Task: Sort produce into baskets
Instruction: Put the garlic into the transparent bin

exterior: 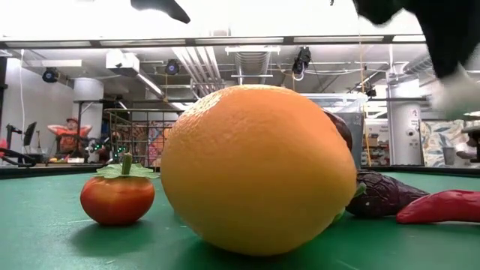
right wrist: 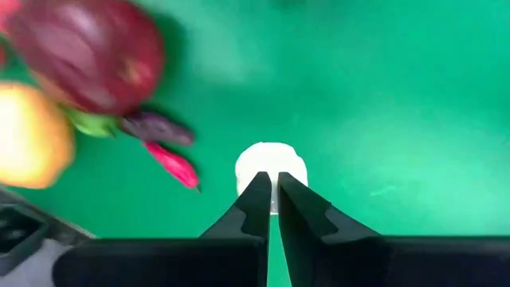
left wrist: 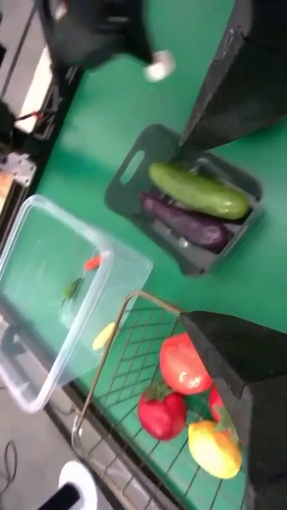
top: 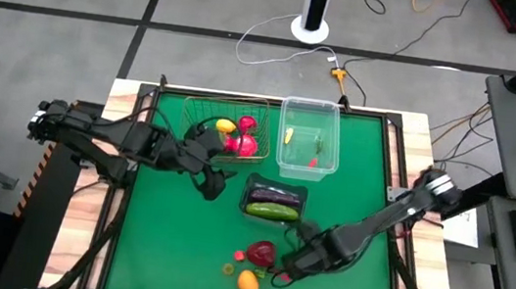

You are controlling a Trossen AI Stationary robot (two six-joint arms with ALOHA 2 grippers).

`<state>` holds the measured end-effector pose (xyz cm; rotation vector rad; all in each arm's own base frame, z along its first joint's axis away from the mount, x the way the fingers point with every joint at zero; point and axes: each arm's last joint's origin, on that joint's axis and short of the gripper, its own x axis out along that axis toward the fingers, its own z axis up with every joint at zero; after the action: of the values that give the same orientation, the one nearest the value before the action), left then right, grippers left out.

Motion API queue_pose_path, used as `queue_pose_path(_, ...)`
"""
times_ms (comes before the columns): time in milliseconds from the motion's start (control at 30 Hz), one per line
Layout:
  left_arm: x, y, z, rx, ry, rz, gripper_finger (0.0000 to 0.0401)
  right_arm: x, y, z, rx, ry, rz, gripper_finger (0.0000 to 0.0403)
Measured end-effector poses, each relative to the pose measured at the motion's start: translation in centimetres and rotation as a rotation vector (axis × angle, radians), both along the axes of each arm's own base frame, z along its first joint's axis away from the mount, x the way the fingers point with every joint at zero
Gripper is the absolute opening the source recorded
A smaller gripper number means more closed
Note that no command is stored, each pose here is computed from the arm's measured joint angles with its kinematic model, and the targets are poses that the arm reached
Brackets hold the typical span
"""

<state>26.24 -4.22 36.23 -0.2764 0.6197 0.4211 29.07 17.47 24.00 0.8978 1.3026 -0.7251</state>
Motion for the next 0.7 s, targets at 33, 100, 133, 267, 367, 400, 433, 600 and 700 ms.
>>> queue_pose_path(33, 0.0, -0.2, 0.0, -0.007, 0.006, -0.015, 0.0326, -0.4, -0.6, 1.4, -0.009, -0.027, -0.004, 0.0011)
queue_pose_path(100, -0.2, -0.7, -0.1, -0.032, 0.022, -0.059, 0.0326, -1.1, -1.8, 4.1, -0.038, -0.087, -0.011, 0.0011)
queue_pose_path(133, -0.3, -1.0, -0.2, -0.045, 0.034, -0.086, 0.0326, -1.5, -2.6, 5.5, -0.052, -0.123, -0.015, 0.0011)
queue_pose_path(267, -0.9, -2.6, -0.6, -0.093, 0.104, -0.218, 0.0326, -2.6, -5.8, 10.0, -0.128, -0.275, -0.035, 0.0011)
queue_pose_path(367, -1.5, -3.8, -0.9, -0.135, 0.153, -0.313, 0.0326, -2.8, -8.8, 12.3, -0.193, -0.360, -0.040, 0.0011)
queue_pose_path(400, -1.7, -4.2, -1.0, -0.150, 0.173, -0.343, 0.0326, -2.9, -9.8, 12.8, -0.211, -0.373, -0.037, 0.0011)
queue_pose_path(433, -1.9, -4.6, -1.2, -0.163, 0.190, -0.369, 0.0326, -2.8, -10.9, 13.2, -0.230, -0.379, -0.033, 0.0011)
queue_pose_path(600, -2.7, -6.7, -2.2, -0.199, 0.235, -0.441, 0.0326, -2.4, -16.3, 13.6, -0.331, -0.345, -0.017, 0.0011)
queue_pose_path(700, -3.3, -7.7, -3.3, -0.230, 0.271, -0.428, 0.0327, -2.3, -19.2, 13.6, -0.376, -0.311, -0.024, 0.0011)
